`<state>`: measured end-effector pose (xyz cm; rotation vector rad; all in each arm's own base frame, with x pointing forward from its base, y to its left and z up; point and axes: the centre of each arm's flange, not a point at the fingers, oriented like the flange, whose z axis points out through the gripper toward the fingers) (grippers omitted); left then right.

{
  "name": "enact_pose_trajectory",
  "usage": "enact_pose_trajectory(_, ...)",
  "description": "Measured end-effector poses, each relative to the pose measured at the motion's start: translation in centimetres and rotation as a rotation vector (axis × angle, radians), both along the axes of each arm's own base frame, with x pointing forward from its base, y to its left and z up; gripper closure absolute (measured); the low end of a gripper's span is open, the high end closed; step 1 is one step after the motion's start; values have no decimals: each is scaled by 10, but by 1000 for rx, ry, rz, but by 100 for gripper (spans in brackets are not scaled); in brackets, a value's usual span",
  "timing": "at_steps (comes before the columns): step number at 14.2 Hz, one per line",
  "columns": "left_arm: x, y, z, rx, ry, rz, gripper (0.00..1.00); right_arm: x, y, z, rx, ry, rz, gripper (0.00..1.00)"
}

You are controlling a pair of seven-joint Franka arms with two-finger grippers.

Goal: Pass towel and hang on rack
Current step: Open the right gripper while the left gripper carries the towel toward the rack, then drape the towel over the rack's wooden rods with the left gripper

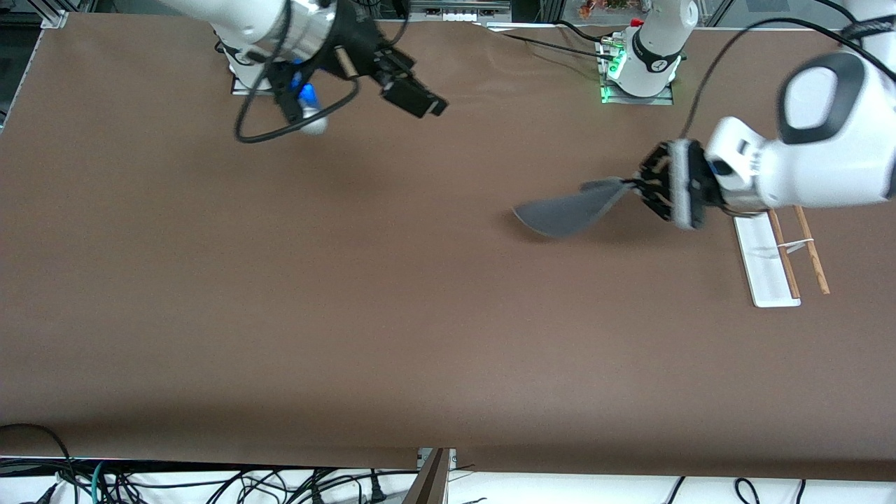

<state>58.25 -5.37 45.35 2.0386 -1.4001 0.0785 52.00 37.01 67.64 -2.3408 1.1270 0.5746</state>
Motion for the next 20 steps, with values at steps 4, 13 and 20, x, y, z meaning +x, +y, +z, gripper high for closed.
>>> enact_pose_trajectory(4, 31, 163, 0, 40, 1, 129, 98, -3, -88, -27, -121, -93, 238, 0)
enact_pose_trajectory(13, -32, 434, -38, 163, 22, 439, 98, 23, -256, -88, -438, -272, 824, 0)
enact_pose_trajectory(20, -60, 505, -82, 268, 53, 489, 98, 22, -325, -144, -477, -314, 885, 0)
